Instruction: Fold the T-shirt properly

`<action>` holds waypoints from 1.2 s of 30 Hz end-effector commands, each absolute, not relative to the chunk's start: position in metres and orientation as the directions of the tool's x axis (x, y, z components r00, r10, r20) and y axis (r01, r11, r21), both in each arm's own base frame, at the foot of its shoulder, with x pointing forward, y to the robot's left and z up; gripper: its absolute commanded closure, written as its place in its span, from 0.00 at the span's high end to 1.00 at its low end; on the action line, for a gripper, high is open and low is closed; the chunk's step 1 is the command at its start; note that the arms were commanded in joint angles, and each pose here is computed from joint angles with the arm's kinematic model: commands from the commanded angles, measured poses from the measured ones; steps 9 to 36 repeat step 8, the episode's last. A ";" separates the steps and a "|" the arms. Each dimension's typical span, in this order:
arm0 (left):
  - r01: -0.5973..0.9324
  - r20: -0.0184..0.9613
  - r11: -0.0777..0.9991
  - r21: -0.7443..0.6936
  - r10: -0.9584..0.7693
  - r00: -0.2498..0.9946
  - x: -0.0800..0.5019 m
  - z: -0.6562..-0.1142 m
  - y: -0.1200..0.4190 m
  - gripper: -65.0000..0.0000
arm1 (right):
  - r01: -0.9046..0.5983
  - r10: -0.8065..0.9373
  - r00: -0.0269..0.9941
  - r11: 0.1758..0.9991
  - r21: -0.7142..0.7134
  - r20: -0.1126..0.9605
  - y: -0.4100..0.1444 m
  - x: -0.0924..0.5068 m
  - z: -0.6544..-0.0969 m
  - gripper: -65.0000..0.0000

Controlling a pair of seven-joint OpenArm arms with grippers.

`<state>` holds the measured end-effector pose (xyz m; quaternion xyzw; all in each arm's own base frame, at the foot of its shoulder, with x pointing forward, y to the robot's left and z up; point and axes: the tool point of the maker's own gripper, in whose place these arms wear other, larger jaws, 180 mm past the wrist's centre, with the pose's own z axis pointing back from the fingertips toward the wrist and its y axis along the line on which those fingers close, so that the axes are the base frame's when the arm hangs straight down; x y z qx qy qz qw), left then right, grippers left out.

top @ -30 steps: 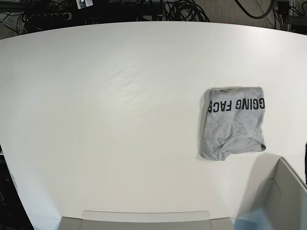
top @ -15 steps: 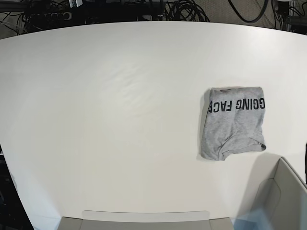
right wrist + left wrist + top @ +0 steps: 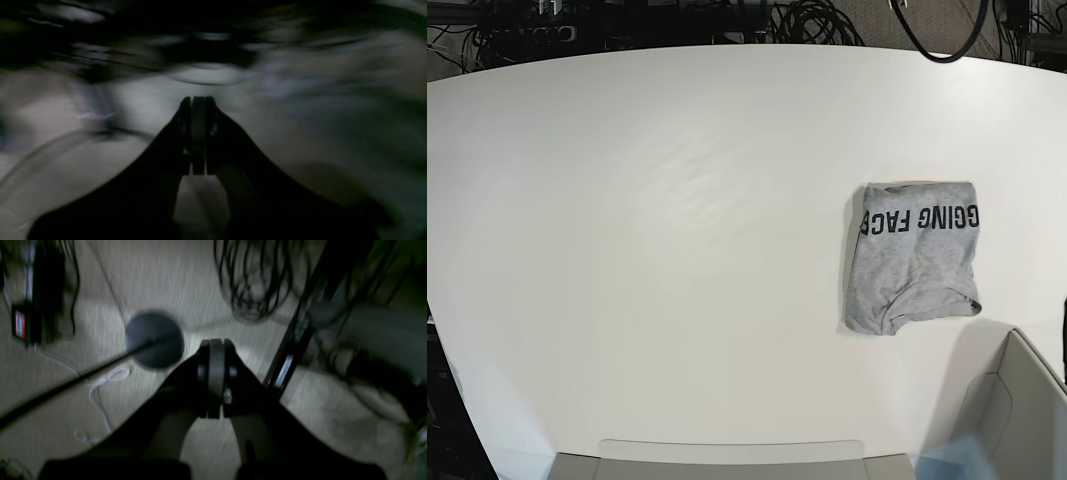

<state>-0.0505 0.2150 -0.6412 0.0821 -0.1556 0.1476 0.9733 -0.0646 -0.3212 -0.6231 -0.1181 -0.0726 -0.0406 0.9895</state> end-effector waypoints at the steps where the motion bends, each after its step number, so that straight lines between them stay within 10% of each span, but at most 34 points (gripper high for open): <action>1: -0.306 0.336 0.945 0.119 0.252 0.908 -0.050 -0.640 0.218 0.00 | 0.049 -0.001 0.988 0.949 -0.310 0.154 -0.342 -0.060 -0.617 0.00; 8: -0.304 0.337 0.944 0.130 0.246 0.909 -0.048 -0.639 0.225 0.00 | -0.146 0.212 0.974 0.861 -0.487 0.083 -0.341 -0.048 -0.615 0.00; 36: -0.304 0.337 0.944 0.130 0.246 0.909 -0.048 -0.639 0.225 0.00 | -0.146 0.212 0.974 0.861 -0.487 0.083 -0.341 -0.048 -0.615 0.00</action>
